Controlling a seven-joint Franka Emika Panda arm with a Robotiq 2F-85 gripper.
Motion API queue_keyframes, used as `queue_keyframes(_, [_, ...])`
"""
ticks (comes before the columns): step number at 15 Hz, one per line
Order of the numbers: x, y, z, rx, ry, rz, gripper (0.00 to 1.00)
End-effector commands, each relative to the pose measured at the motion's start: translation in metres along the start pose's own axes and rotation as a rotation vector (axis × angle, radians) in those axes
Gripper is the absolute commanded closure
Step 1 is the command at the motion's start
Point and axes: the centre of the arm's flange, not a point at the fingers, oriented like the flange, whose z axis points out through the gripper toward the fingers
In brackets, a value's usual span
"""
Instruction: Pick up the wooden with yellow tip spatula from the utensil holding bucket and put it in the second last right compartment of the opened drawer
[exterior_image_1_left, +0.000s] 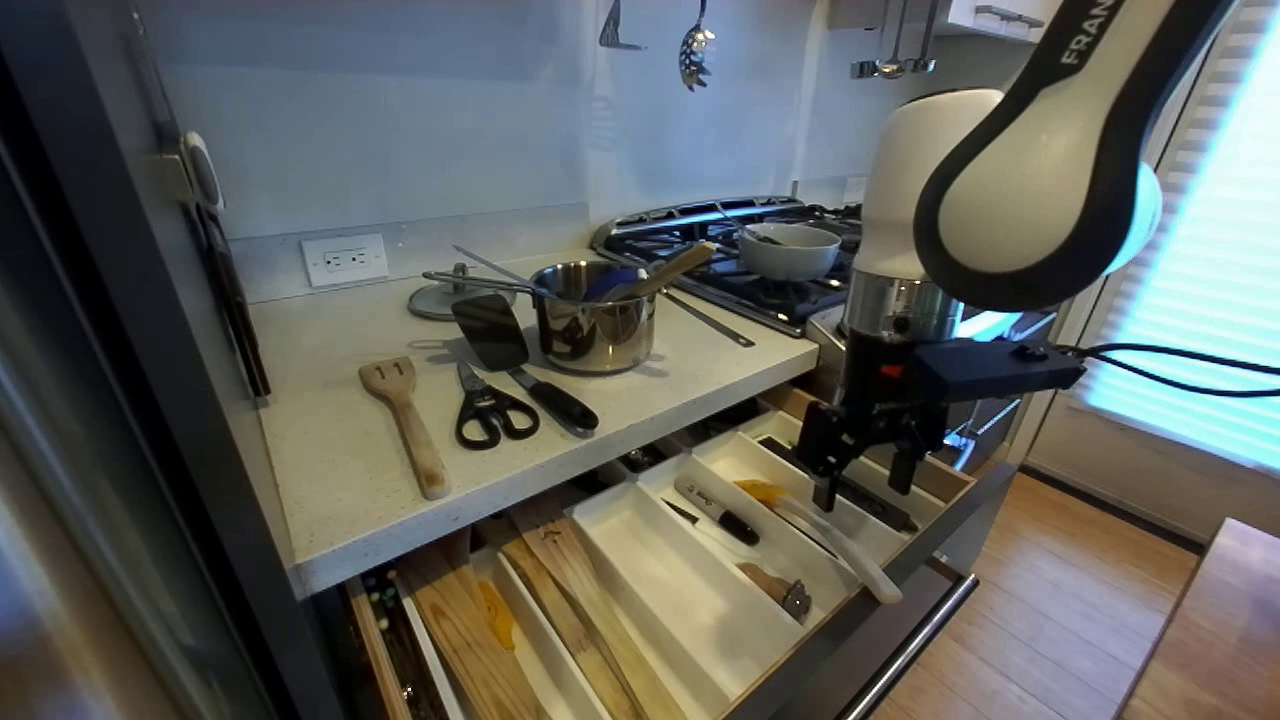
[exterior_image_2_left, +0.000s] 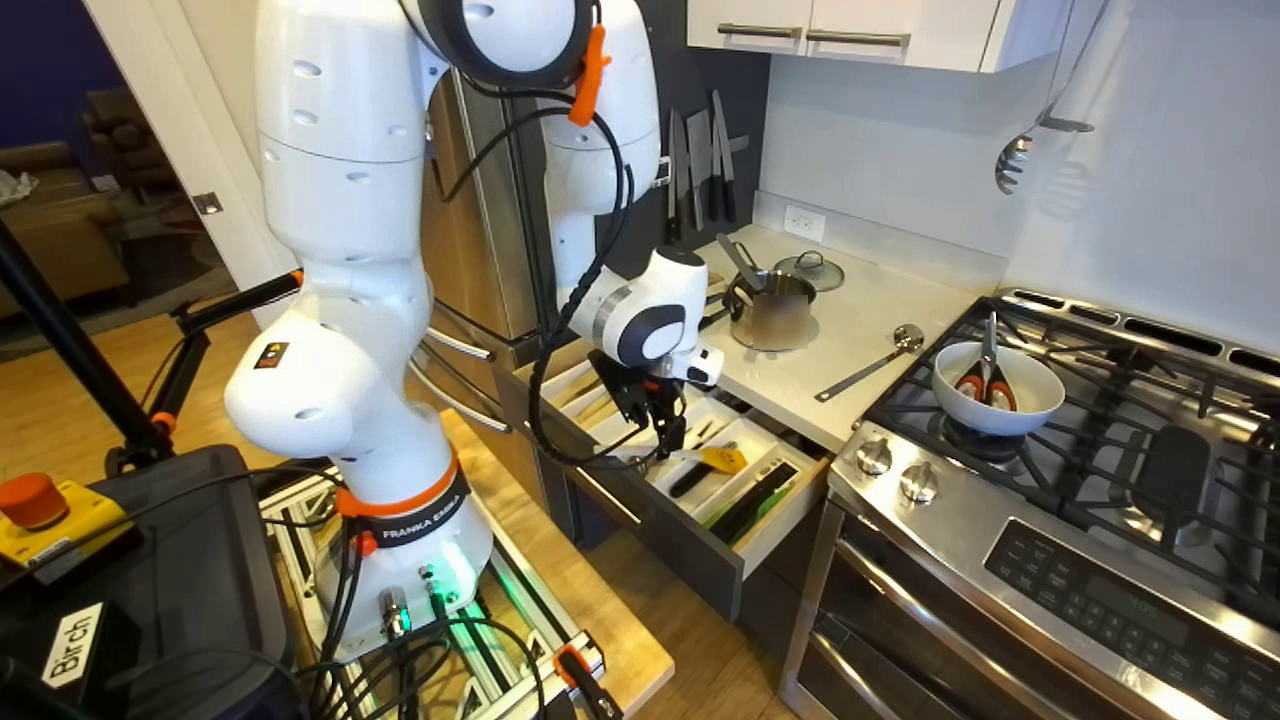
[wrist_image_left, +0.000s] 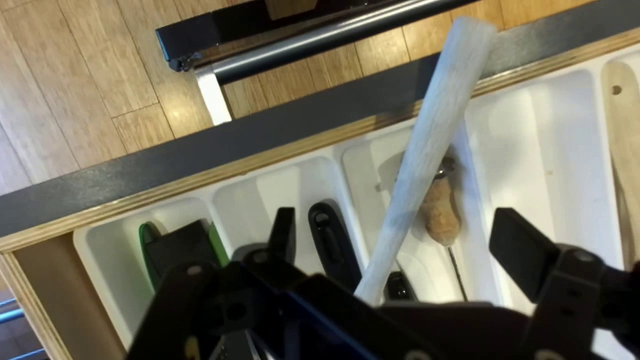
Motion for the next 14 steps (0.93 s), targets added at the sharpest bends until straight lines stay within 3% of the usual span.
queue_keyframes(1, [0.003, 0.0, 0.0, 0.009, -0.007, 0.004, 0.0])
queue_keyframes(8, [0.065, -0.026, 0.041, 0.163, -0.171, -0.008, 0.0])
queue_keyframes(14, [0.082, 0.002, 0.042, 0.121, -0.353, 0.092, 0.04])
